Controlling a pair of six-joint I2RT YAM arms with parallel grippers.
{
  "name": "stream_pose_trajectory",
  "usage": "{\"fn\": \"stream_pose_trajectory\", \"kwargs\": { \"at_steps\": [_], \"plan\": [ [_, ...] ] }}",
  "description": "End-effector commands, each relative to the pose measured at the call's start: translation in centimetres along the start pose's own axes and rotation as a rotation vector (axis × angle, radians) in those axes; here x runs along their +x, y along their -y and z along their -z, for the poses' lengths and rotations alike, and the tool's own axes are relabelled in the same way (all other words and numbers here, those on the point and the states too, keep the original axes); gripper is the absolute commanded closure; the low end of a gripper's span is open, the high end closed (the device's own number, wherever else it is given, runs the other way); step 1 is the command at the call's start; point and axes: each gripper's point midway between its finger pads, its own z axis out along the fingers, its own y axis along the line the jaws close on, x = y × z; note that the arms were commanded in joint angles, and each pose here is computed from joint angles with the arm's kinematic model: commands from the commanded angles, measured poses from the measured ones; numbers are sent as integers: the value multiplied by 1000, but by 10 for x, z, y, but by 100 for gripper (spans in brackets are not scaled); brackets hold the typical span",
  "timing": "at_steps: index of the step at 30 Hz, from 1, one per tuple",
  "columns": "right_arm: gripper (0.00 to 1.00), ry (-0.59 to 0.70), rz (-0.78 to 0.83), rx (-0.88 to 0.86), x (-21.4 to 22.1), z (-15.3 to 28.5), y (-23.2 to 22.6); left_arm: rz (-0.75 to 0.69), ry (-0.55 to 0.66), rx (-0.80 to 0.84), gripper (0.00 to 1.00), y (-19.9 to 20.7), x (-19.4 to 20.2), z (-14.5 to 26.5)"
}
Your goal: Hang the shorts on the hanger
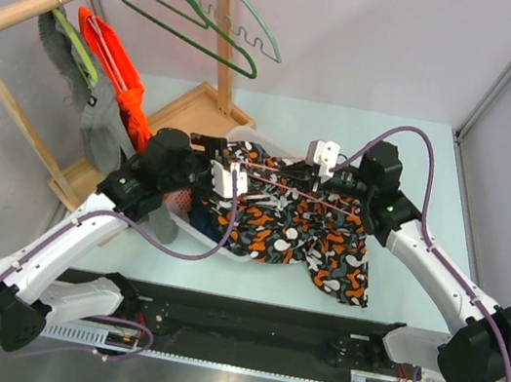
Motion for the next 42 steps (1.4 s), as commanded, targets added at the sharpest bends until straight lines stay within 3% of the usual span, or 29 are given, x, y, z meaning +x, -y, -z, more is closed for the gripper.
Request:
{"fn": "stream_pose_trajectory", "kwargs": {
  "at_steps": [1,6,7,11,14,15,16,18,19,22,23,27,32,36,39,42],
  "plan": [
    [100,63,114,-49,-31,-1,-3,-49,10,-101,26,-31,-8,-4],
    [100,70,179,-97,-34,-7,-16,-56,67,40,41,-10,-20,-5],
    [100,74,187,-98,-34,-8,-15,-47,112,90,47,-2,-28,-5],
    [100,96,221,-95,-42,-14,-10,64,139,235,63,16,-31,-5],
    [100,99,237,-90,-47,-11,-9,137,156,283,83,15,-35,-3],
    [100,87,227,-85,-45,-8,-9,147,159,274,98,10,-36,-3],
    [98,69,222,-65,-44,-5,-6,162,150,262,100,6,-33,-2],
    [81,31,172,-55,-41,6,-10,180,152,256,100,5,-31,-1],
    [60,9,153,-26,-39,13,-6,189,152,247,100,2,-28,1],
    [24,-38,60,59,-46,38,-3,199,149,263,100,4,-25,2],
    [20,-59,27,105,-45,49,5,208,148,270,100,5,-23,2],
    [16,-107,-187,256,-49,100,11,266,140,274,100,1,-23,-3],
    [26,-242,-264,350,1,135,-22,360,133,282,100,-3,-21,-13],
    [31,-258,-222,418,29,133,-32,397,141,289,100,-9,-25,-17],
    [28,-321,-137,526,56,126,-24,417,140,291,100,-11,-26,-17],
    [26,-313,-37,519,69,103,-29,428,134,296,100,-10,-25,-18]
  ]
}}
